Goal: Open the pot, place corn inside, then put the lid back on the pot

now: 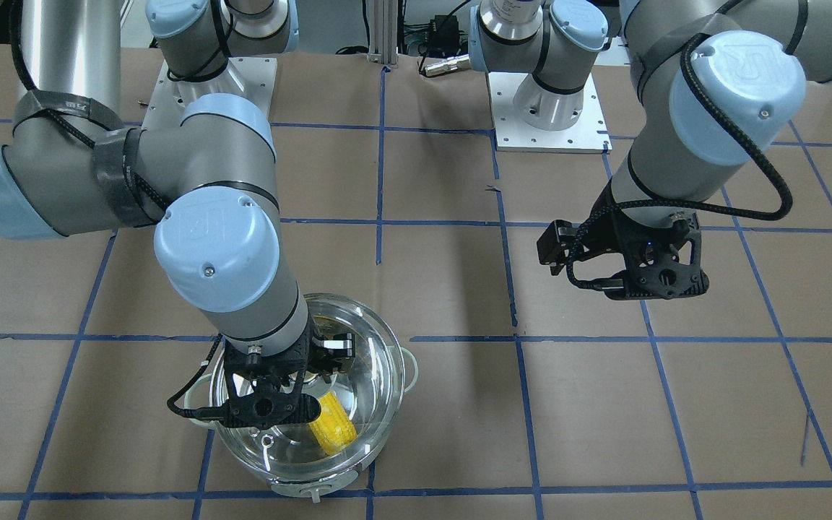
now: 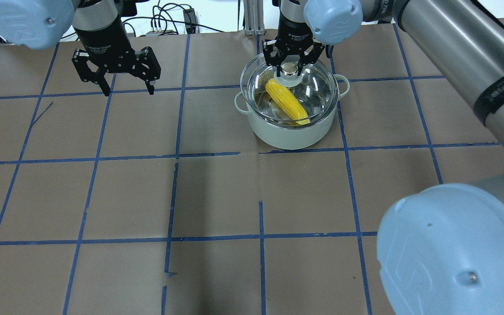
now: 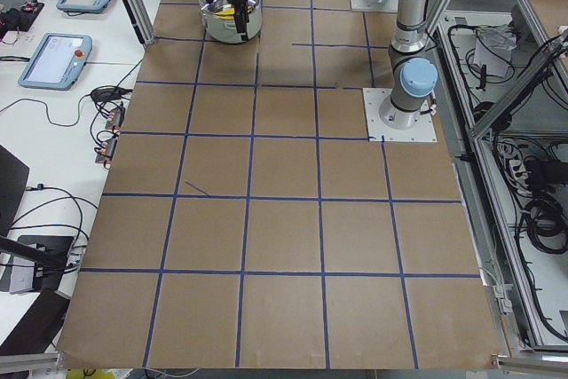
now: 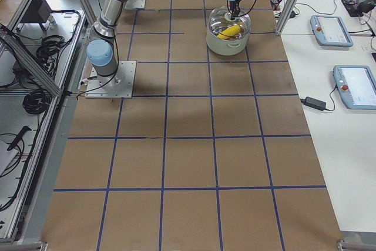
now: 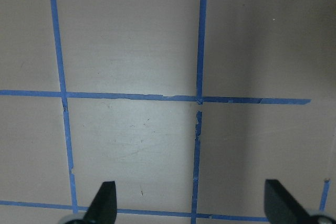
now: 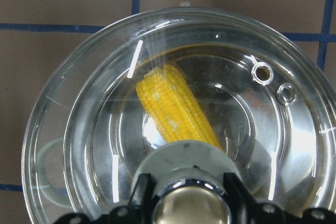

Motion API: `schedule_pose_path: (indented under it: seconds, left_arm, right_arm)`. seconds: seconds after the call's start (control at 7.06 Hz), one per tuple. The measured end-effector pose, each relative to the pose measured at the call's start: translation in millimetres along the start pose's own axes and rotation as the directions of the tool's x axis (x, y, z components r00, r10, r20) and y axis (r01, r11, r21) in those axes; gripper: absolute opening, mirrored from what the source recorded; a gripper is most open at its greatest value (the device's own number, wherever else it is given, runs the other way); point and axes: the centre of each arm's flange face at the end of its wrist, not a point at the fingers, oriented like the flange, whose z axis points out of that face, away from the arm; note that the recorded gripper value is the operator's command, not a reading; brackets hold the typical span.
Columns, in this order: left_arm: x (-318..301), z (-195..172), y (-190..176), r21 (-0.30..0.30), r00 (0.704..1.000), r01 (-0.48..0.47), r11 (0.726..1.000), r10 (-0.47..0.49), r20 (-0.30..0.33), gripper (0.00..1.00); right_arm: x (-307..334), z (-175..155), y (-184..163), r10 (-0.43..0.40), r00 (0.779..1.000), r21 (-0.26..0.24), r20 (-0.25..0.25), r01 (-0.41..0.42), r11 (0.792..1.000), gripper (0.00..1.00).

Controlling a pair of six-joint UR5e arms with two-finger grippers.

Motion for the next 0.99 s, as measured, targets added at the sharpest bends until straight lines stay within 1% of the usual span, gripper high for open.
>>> schedule_pose_path:
  seconds: [0.99]
  left_arm:
    - [0.0,-0.4,-0.1,0.001,1.000,0.000,1.000,0.000,0.000,1.00]
  right_arm:
    - [10.1,6.7,-2.3,-0.014,1.000,-0.012,-0.002,0.014,1.000,0.07]
